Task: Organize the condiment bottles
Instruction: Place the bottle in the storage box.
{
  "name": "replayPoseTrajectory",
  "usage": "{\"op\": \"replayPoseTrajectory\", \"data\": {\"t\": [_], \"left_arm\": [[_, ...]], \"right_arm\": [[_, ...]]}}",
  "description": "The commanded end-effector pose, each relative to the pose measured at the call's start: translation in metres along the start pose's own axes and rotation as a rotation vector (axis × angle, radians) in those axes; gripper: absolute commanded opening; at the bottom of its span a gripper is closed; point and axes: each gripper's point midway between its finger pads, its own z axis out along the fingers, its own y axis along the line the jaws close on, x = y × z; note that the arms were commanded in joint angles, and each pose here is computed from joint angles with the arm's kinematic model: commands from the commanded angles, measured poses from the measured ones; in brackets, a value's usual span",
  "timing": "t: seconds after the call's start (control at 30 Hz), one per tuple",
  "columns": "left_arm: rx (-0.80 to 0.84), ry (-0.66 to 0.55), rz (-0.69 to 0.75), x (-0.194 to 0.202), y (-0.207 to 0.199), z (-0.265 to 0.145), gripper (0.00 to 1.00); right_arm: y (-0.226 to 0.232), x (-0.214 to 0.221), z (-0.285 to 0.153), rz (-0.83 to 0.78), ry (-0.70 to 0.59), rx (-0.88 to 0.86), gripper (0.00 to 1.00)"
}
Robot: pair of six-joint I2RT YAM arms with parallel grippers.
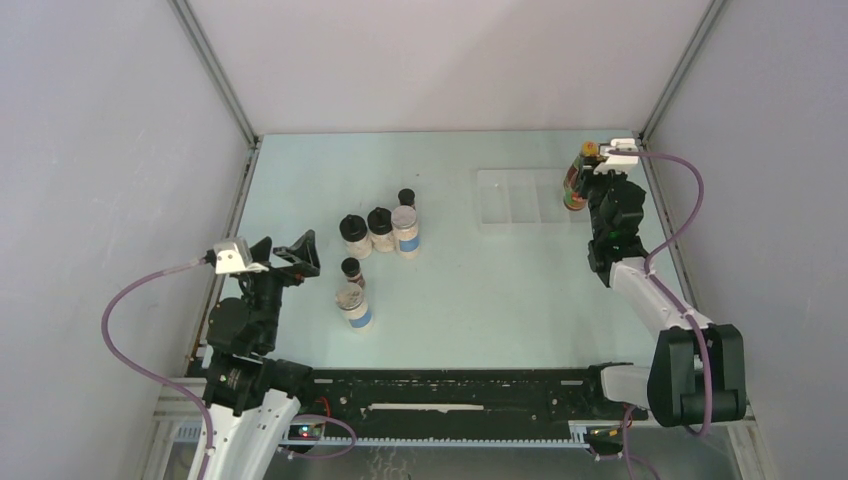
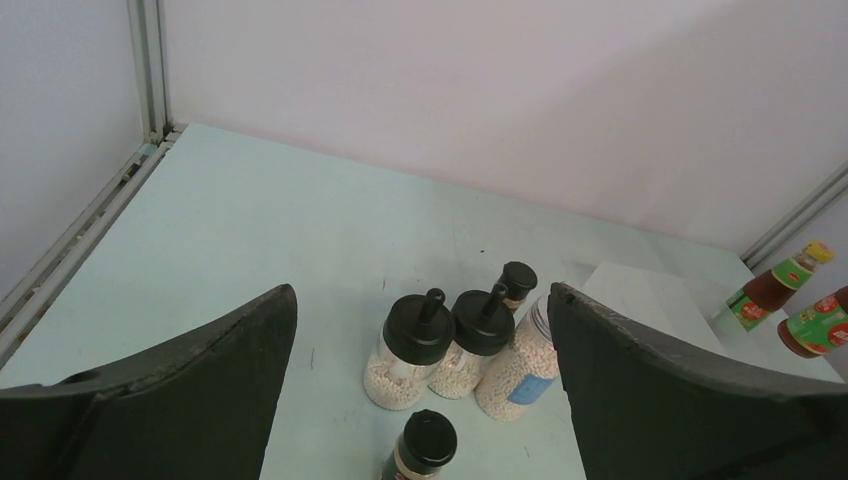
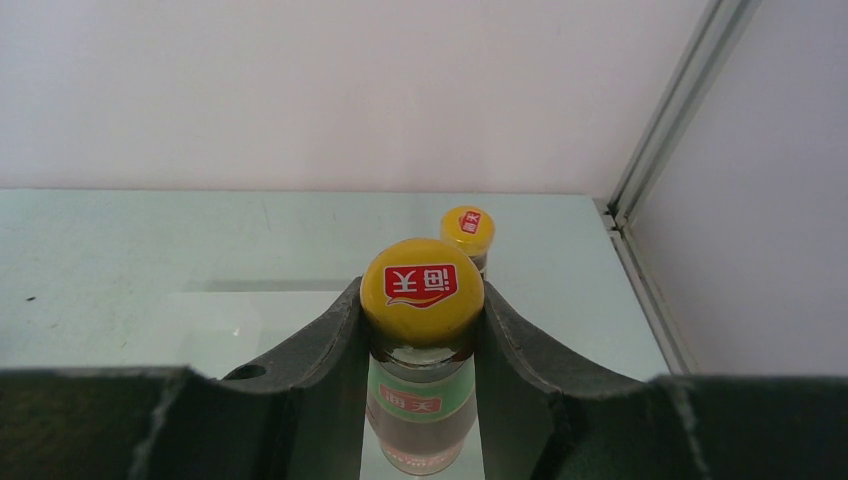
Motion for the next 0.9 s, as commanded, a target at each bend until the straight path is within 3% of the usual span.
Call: {"op": "replayPoseTrajectory", "data": {"t": [0.0, 0.87], "left_arm": [[0.021, 0.018, 0.026, 0.007, -0.003, 0.004, 1.00], [0.052, 0.047, 0.033, 0.014, -0.009, 0.008, 1.00]], "right_arm": [[-0.020, -0.059, 0.008, 0.046, -0.215, 0.064, 0.00], [-0.043, -0.010, 0.041, 0.065, -0.148, 0.103, 0.00]]}}
